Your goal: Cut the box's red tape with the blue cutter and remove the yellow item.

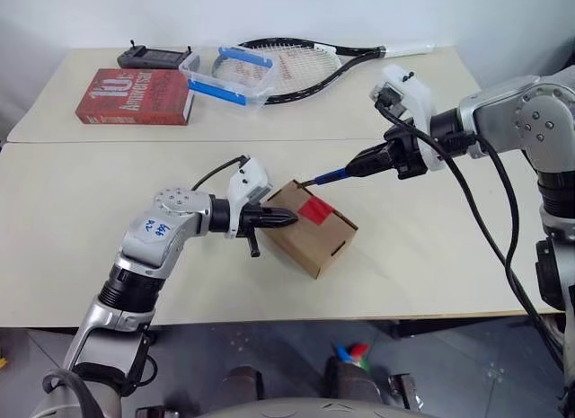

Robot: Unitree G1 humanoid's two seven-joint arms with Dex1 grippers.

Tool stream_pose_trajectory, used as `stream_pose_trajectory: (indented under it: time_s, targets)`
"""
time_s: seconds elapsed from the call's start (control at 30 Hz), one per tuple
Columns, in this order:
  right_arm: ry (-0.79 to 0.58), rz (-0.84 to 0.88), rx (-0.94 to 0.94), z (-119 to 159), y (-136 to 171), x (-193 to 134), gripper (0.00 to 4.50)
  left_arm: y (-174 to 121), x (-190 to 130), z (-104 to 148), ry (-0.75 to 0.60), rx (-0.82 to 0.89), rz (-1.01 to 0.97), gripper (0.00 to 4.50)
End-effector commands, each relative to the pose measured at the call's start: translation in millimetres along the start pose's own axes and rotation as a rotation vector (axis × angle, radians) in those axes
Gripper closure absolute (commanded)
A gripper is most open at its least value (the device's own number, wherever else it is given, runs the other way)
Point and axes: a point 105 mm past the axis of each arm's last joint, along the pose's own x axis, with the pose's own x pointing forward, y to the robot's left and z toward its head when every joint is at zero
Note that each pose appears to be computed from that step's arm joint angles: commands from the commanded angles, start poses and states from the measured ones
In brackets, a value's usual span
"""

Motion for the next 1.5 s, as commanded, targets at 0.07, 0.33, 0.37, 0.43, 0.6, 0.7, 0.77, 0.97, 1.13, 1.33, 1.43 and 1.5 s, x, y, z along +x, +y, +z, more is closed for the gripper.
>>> stream_pose_trajectory:
  time_s: [0.07, 0.33, 0.37, 0.43, 0.6, 0.7, 0.77, 0.97, 1.13, 1.33, 1.43, 1.5]
  targets:
    - [-0.022, 0.006, -0.033, 4.1, 4.2, -6.5, 4.35, -4.2, 2.2, -7.1, 0.014, -0.016, -0.006, 4.5]
    - [-0.034, 0.003, -0.038, 4.6, 1.6, -12.2, 4.35, -4.1, 1.4, -9.1, 0.019, -0.02, 0.001, 4.5]
    - [-0.035, 0.003, -0.04, 5.0, 1.6, -13.0, 4.35, -4.2, 1.2, -9.2, 0.018, -0.02, 0.002, 4.5]
    - [-0.029, -0.006, -0.041, 1.9, -1.5, -14.2, 4.35, -4.8, 1.9, -9.4, 0.017, -0.022, 0.003, 4.5]
    - [-0.015, -0.001, -0.048, -3.5, -1.6, -13.8, 4.35, -6.2, 2.9, -9.1, 0.017, -0.021, -0.001, 4.5]
    - [-0.011, -0.005, -0.053, -6.4, -2.8, -14.2, 4.35, -6.2, 2.6, -9.1, 0.018, -0.019, -0.003, 4.5]
    - [-0.009, -0.005, -0.053, -8.2, -3.1, -14.7, 4.35, -6.1, 2.4, -9.3, 0.02, -0.018, -0.003, 4.5]
    - [-0.004, 0.019, -0.049, -12.5, 1.6, -11.7, 4.35, -5.7, 2.7, -9.4, 0.023, -0.016, -0.006, 4.5]
    - [-0.032, 0.007, -0.054, -7.3, 0.4, -11.0, 4.35, -3.9, 2.7, -10.2, 0.023, -0.015, -0.004, 4.5]
    - [-0.102, -0.033, -0.071, 14.4, -6.4, -19.5, 4.35, -4.0, 2.6, -13.0, 0.023, -0.019, -0.005, 4.5]
    - [-0.093, -0.021, -0.07, 12.4, -5.0, -15.3, 4.35, -4.2, 3.0, -13.5, 0.023, -0.02, -0.006, 4.5]
    - [-0.079, -0.015, -0.067, 7.8, -4.4, -10.6, 4.35, -4.7, 3.1, -14.1, 0.023, -0.021, -0.006, 4.5]
